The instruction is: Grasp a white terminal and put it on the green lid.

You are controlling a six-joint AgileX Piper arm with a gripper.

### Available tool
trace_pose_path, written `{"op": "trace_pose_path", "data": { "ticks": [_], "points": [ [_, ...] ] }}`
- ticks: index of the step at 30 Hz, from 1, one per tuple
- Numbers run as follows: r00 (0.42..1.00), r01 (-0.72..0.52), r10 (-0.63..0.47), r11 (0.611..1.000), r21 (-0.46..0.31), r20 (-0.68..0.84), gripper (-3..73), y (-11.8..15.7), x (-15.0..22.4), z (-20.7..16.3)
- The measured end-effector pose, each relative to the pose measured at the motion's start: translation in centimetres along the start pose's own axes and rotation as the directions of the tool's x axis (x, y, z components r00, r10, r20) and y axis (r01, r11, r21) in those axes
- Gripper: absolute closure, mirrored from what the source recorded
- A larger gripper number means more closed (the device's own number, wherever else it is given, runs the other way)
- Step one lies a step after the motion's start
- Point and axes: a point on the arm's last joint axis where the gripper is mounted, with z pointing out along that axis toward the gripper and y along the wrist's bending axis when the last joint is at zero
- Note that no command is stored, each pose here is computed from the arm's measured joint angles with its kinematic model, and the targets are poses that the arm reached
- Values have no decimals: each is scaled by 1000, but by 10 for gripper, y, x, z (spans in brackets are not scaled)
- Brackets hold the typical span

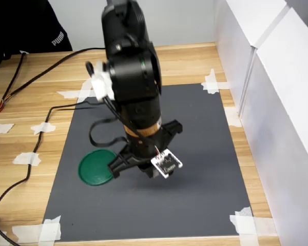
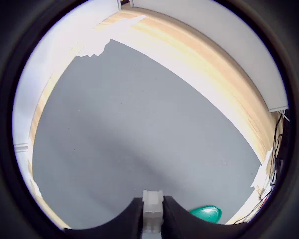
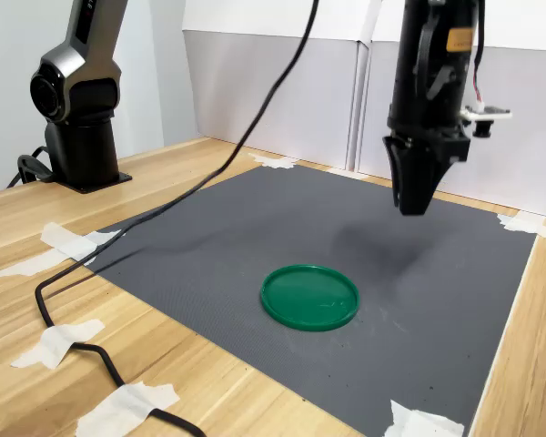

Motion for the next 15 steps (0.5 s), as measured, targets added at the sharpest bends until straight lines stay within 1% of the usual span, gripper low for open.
{"op": "trace_pose_path", "data": {
  "ticks": [4,9,13,15],
  "points": [
    [1000,-21,21,1000,7,20,607,-22,19,-21],
    [999,-51,51,997,56,7,607,-51,41,-30],
    [998,-60,61,995,75,-13,607,-61,50,-29],
    [998,-58,61,996,64,-30,607,-60,55,-25]
  ]
}}
